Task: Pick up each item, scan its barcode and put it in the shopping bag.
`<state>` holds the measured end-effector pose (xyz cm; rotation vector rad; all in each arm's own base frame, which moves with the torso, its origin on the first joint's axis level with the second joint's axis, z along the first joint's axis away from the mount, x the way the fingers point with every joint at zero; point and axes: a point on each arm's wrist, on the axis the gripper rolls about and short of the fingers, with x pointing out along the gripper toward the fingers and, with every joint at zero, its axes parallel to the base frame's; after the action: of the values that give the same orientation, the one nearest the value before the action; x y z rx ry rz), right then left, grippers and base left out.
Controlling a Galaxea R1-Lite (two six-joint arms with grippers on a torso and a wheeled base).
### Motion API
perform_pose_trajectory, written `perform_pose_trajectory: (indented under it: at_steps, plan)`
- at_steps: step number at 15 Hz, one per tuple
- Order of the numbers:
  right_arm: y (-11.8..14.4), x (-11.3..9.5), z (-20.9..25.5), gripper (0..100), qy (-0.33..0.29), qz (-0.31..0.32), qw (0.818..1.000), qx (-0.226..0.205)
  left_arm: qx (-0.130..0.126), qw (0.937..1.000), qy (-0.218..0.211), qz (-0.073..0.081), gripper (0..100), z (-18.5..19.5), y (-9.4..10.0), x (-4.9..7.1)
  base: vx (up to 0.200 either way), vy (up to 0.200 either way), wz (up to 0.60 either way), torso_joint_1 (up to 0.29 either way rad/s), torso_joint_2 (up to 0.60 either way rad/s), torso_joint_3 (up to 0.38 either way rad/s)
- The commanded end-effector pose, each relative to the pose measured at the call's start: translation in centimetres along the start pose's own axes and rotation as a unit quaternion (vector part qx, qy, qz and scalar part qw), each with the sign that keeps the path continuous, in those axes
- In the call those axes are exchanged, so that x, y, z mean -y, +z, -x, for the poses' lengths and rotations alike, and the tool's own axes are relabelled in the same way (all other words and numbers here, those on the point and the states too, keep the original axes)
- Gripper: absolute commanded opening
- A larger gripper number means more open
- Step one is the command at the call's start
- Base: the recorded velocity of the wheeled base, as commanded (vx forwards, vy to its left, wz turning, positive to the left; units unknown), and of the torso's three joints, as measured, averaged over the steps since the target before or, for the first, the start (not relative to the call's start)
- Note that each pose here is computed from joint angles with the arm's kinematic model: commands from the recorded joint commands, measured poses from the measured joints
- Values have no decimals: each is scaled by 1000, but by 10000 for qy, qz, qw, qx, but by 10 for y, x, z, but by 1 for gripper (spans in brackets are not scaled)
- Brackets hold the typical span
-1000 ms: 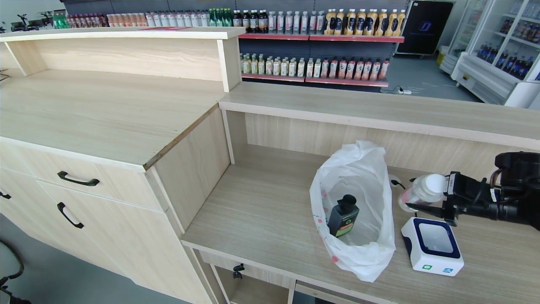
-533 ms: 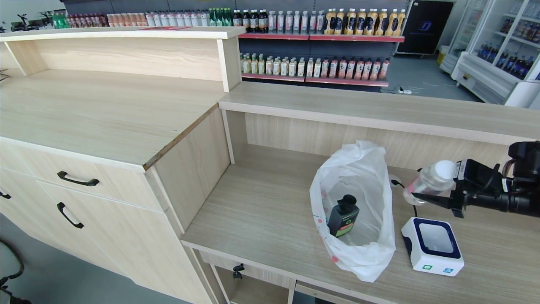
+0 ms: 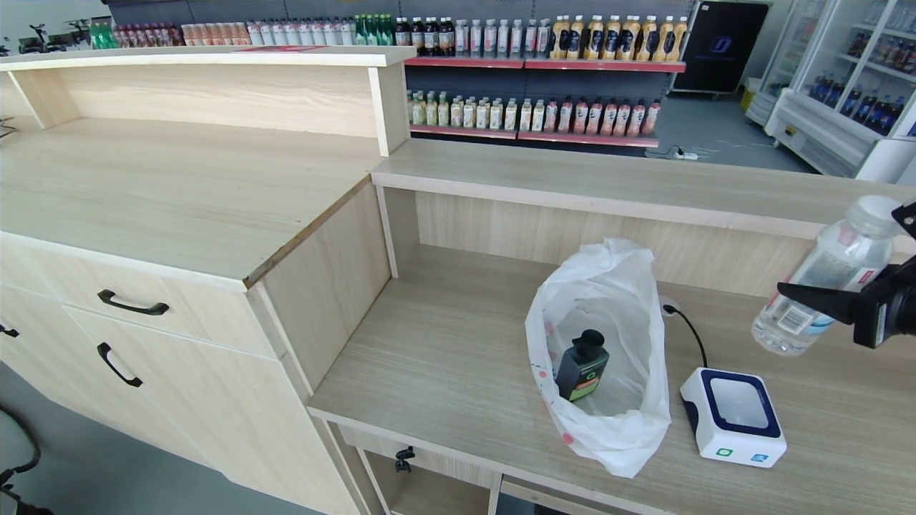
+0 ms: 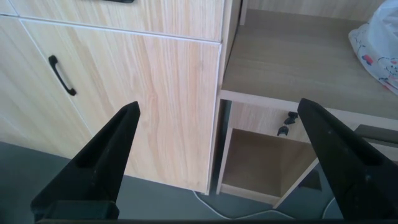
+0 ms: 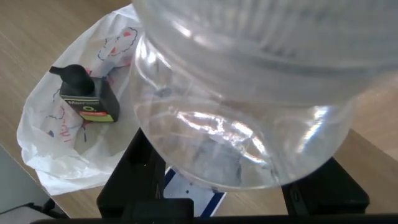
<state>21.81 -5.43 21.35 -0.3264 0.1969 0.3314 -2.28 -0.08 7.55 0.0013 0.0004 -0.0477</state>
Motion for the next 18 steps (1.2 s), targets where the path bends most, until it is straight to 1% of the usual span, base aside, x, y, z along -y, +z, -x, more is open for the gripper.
perform_pose_trajectory:
  at_steps: [1,2,5,6,7,8,9,10,11,12,13,15,18]
  plan:
    - [6,-5,15,0,-241,104,9996,95,-6,10000,1,-1,100,0,0,0,0,0,0,0,0,0]
    - [5,-5,14,0,-253,83,9996,68,-6,10000,1,-1,100,0,0,0,0,0,0,0,0,0]
    - [6,-2,8,0,-253,4,9996,86,-6,10000,1,-1,100,0,0,0,0,0,600,-29,69,45]
    - [3,-1,4,0,-280,-86,9996,0,-6,10000,1,-1,100,0,0,0,0,0,600,-134,325,207]
    - [2,0,-4,0,-323,-244,9992,-76,-6,10000,1,-1,100,0,0,0,0,0,600,-173,437,266]
    - [-2,3,-13,0,-280,-532,9981,-118,-6,10000,1,-1,100,0,0,0,0,0,600,-178,500,281]
    - [-8,7,-24,0,-248,-727,9969,-159,-6,10000,1,-1,100,0,0,0,0,0,0,-203,540,315]
    - [-9,7,-26,0,-236,-756,9967,-169,-6,10000,1,-1,100,0,0,0,0,0,0,-217,540,330]
    - [-19,13,-44,0,-208,-918,9954,-186,-6,10000,1,-1,100,0,0,0,0,0,0,-124,325,198]
    - [-23,15,-51,0,-216,-994,9947,-124,-6,10000,1,-1,100,0,0,0,0,0,0,-51,193,100]
    - [-26,15,-70,0,-162,-1266,9917,143,-6,10000,1,-1,100,0,0,0,0,0,0,-46,105,85]
    - [-27,15,-79,0,-122,-1381,9899,288,-6,10000,1,-1,100,0,0,0,0,0,0,-13,33,13]
    - [-39,13,-90,0,-39,-1447,9893,158,-6,10000,1,-1,100,0,0,0,0,0,0,0,0,0]
